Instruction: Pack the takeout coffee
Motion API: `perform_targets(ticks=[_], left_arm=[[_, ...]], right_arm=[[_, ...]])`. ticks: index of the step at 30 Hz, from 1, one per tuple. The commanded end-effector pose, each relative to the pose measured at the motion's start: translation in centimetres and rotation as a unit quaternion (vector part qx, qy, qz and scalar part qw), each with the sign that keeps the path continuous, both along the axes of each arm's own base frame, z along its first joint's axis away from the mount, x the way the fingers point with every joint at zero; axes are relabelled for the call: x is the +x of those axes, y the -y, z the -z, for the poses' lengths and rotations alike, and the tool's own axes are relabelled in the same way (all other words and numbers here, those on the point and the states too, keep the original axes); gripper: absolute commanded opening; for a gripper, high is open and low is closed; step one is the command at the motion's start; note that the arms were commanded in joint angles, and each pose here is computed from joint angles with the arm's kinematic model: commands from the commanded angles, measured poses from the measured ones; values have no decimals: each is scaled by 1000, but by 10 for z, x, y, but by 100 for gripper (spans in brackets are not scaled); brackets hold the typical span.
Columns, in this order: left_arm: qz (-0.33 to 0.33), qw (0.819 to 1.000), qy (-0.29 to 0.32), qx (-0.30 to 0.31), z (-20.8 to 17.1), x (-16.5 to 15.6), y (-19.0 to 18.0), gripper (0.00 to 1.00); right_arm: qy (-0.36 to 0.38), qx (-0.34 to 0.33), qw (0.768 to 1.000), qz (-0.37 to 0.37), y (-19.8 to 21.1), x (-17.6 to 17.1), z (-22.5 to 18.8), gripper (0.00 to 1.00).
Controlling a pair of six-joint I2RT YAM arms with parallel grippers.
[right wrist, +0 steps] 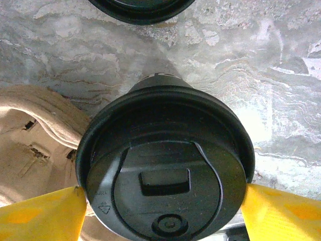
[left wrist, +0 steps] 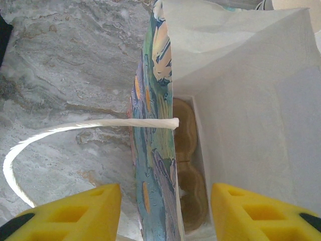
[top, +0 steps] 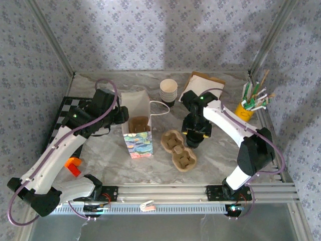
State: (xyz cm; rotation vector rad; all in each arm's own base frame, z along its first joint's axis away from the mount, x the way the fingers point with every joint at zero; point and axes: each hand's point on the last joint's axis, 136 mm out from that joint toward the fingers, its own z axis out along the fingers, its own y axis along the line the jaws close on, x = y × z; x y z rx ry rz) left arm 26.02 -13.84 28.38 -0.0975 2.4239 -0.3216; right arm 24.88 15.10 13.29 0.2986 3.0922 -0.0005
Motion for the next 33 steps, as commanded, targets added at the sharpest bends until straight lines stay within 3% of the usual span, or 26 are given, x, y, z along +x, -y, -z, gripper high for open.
perform_targets(ticks=[1,21,26,33], left_arm=[[7,1000,0,12,-2,-2,-3,50],[8,1000,-3,16,-1,0,-2,51],[9,1000,-4,17,-1,0,-1,51],[7,1000,-6,19,-3,-2,-3,51]], right_arm=[[-18,-11,1000,-4,5,-5,8,82],[-22,-20,999,-30,7,-6,8,77],[-25,-20,999,-38,7,-7,10,83],[-7,-15,999,-36,7,-3,2,80]])
